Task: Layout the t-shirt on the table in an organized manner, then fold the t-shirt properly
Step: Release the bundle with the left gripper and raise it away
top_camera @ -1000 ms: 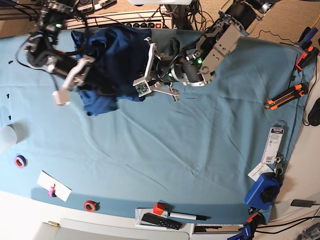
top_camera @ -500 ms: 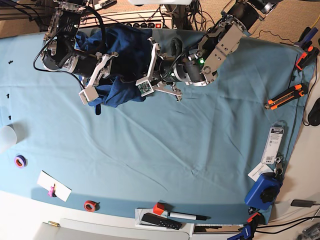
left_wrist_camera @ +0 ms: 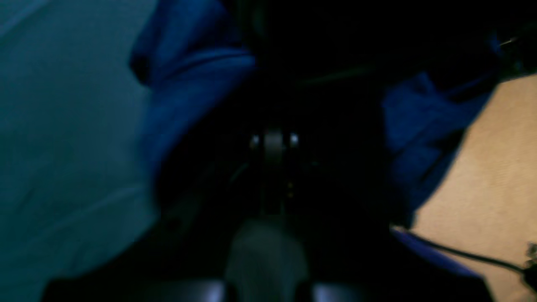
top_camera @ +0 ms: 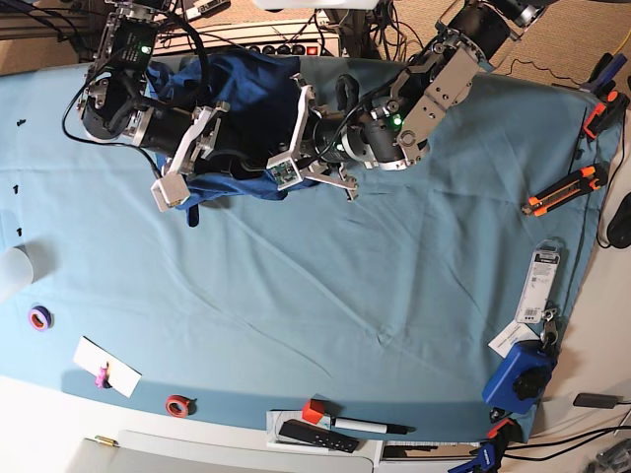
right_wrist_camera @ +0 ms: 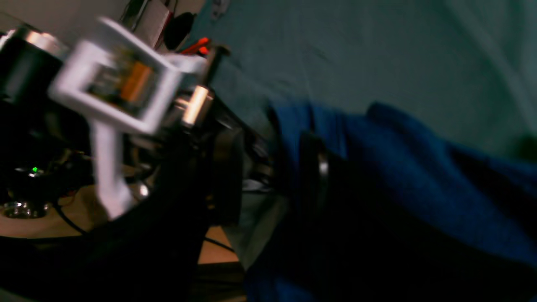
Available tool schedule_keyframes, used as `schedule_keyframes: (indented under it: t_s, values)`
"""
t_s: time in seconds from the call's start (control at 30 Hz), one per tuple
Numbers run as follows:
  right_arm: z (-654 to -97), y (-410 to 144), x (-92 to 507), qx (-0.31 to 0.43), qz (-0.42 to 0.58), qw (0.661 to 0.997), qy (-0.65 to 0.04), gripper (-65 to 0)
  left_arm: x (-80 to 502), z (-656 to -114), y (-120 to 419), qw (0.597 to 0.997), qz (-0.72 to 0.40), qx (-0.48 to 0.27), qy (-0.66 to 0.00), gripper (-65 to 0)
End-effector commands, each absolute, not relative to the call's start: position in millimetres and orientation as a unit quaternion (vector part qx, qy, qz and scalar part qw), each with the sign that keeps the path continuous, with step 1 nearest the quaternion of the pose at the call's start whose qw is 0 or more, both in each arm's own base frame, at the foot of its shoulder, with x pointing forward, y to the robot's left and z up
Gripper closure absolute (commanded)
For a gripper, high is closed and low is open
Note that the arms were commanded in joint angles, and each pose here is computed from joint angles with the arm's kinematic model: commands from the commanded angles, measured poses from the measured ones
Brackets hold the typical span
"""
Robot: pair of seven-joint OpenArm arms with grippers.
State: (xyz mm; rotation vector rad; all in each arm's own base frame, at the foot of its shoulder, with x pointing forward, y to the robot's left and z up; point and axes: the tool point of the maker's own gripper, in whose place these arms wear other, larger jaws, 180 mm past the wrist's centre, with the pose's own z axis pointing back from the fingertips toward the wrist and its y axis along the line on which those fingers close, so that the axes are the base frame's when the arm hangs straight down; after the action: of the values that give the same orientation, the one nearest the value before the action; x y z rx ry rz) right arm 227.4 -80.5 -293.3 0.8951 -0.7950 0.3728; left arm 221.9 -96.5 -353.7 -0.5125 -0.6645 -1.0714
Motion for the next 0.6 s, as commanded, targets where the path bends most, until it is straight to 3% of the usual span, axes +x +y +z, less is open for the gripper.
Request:
schedule_keyframes:
  t_s: [0.0, 0.27, 0.43, 0.57]
  values:
    - [-277.5, -79.3, 231.7, 0.422, 0.184, 0.795, -0.395, -22.7, 233.0, -340.5, -99.4, 0.768, -0.495, -0.232, -0.333, -1.4]
    - [-245.7, -116.9, 239.0, 0.342, 0.206, 0.799, -0.45, -22.7, 276.8, -334.1, -59.5, 0.801, -0.439, -0.179, -0.365, -1.4]
    - [-248.7, -191.9, 246.7, 0.215, 0.145, 0.843, -0.472, -22.1, 312.8, -320.0, -14.6, 0.832, -0.35, -0.167, -0.397, -1.4]
    - [-245.1, -227.9, 243.5, 0.165, 0.105, 0.853, -0.484, -2.8, 335.0, -306.7, 22.7, 0.85, -0.261, -0.178, -0.421, -1.4]
